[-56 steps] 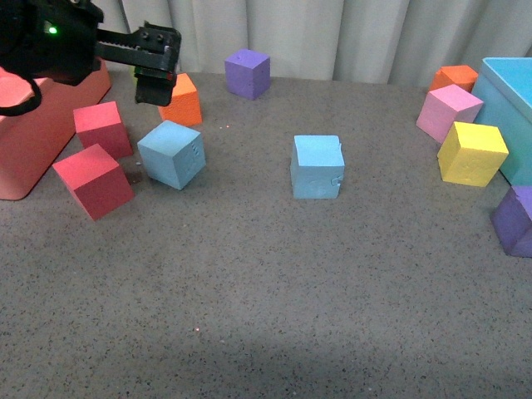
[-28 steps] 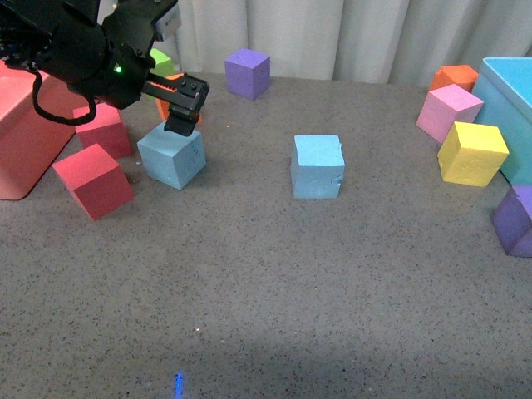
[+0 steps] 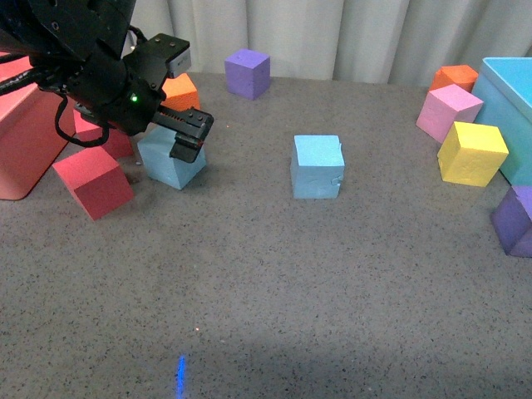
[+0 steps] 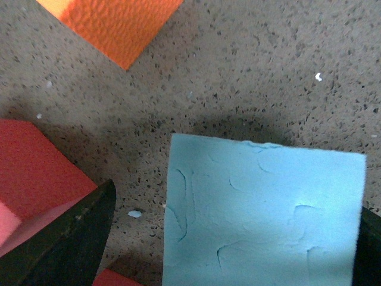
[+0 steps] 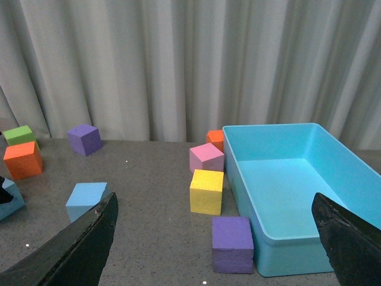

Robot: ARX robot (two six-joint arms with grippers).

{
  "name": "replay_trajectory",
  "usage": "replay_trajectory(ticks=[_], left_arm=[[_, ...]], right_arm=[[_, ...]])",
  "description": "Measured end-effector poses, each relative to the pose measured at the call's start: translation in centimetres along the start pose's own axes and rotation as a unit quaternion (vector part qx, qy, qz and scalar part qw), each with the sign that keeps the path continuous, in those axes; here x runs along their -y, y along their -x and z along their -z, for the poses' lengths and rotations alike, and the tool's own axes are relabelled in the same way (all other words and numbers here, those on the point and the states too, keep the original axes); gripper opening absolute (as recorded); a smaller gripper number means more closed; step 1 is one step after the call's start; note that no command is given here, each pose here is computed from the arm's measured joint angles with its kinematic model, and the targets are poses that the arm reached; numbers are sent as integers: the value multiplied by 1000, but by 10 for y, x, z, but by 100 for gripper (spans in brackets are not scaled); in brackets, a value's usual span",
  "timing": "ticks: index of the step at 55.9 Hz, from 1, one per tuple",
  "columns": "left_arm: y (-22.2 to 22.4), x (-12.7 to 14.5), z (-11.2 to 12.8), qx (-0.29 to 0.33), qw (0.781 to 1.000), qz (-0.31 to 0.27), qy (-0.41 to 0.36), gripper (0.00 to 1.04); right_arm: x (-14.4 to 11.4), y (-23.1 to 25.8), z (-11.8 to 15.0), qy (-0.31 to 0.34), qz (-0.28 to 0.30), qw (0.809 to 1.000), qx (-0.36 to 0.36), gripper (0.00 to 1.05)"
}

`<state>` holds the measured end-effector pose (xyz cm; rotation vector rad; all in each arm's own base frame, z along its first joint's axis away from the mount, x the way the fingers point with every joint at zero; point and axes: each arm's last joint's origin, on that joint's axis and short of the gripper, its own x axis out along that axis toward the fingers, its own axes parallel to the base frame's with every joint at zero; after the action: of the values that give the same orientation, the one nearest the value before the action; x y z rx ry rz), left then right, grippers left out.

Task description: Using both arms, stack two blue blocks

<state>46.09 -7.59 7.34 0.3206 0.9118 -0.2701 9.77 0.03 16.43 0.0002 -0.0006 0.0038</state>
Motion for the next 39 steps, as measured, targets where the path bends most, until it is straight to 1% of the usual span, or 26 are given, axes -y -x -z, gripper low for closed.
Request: replay_trajectory(ticks=[3,5,7,8,13,15,18,23,29,35,39], left_arm=[[-2,-1,2,-7,1000,2,2,98],[-3,-1,3,-13,1000,1,3,93],[-4,-1,4,-14,1000,0,4,88],[-4,-2,4,-14,1000,-3,6,83],[-3,-3,3,-12,1000,-8,21,63],[-2,-3,3,-11,1000,-9,27,58],[2,-2,2,-7,999,-7,34,54],[10,2,-2,3,999,-7,44,50],[28,12,-15,23,998,-5,56,48],[49,28,-32,44,997,-5,66,48],[65,49,-44,61,996,-4,68,48]], right_arm=[[0,0,0,0,0,1000,0,95],[0,0,0,0,0,1000,0,95],[0,0,0,0,0,1000,0,95],[0,0,0,0,0,1000,0,95],[0,0,0,0,0,1000,0,95],[0,0,0,0,0,1000,0,95],[0,0,0,0,0,1000,0,95],[0,0,0,0,0,1000,0,95],[0,0,0,0,0,1000,0,95],[0,0,0,0,0,1000,0,95],[0,0,0,0,0,1000,0,95]])
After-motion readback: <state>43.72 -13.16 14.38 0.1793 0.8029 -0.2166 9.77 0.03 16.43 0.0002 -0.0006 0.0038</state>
